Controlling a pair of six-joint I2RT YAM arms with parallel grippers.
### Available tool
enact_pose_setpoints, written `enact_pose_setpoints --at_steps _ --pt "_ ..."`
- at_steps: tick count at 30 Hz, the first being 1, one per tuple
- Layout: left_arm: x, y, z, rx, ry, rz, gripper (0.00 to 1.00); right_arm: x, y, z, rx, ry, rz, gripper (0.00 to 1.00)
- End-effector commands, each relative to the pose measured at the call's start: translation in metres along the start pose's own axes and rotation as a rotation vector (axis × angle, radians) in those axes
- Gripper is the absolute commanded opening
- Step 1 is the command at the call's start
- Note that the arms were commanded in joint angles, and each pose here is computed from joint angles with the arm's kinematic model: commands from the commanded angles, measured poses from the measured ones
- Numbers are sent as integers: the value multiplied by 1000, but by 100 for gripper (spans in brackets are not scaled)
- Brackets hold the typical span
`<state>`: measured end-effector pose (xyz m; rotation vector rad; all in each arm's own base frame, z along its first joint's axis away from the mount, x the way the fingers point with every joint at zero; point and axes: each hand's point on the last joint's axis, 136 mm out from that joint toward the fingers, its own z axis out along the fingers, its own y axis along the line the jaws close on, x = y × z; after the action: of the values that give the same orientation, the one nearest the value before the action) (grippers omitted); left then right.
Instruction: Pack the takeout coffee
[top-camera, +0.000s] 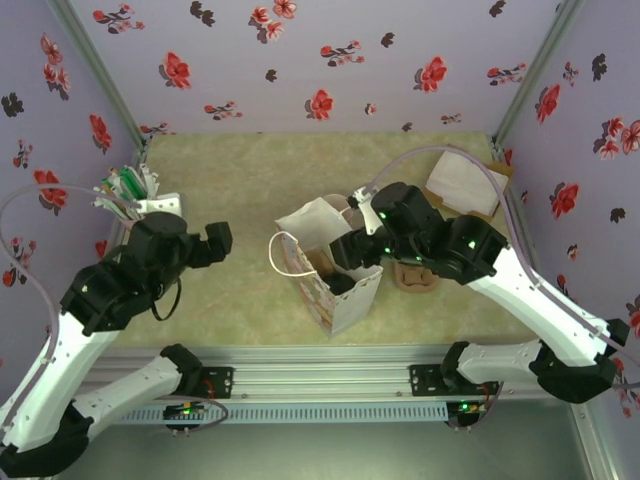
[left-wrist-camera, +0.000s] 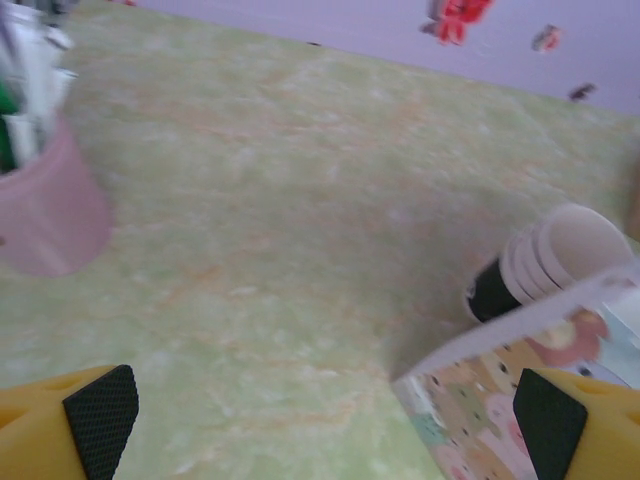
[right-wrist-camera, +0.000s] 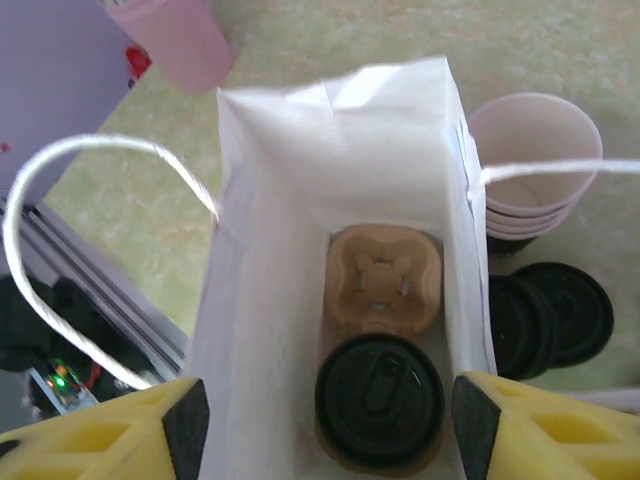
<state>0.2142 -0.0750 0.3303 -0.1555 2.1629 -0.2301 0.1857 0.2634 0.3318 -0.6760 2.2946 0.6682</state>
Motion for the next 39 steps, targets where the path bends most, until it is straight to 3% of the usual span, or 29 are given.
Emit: enact_pose_setpoints --at_steps 1,7,14,20,28,34,39 --pt "-11 30 -7 -144 15 22 100 -28 8 -7 -21 -60 -14 71" --pt "-29 67 2 -338 71 -7 99 -36 13 8 -34 -34 3 71" --pt "-57 115 12 -519 61 -90 99 -30 11 18 -40 -14 19 71" --pt "-67 152 43 -587 130 -150 98 -24 8 16 -38 -16 23 71" --pt "-69 177 99 -540 232 -193 78 -17 0 13 -30 -28 32 71" --pt "-77 194 115 -552 241 -193 72 -13 -7 11 -23 -33 39 71" --pt "-78 198 123 -545 263 -201 55 -12 -12 14 -32 -35 49 71"
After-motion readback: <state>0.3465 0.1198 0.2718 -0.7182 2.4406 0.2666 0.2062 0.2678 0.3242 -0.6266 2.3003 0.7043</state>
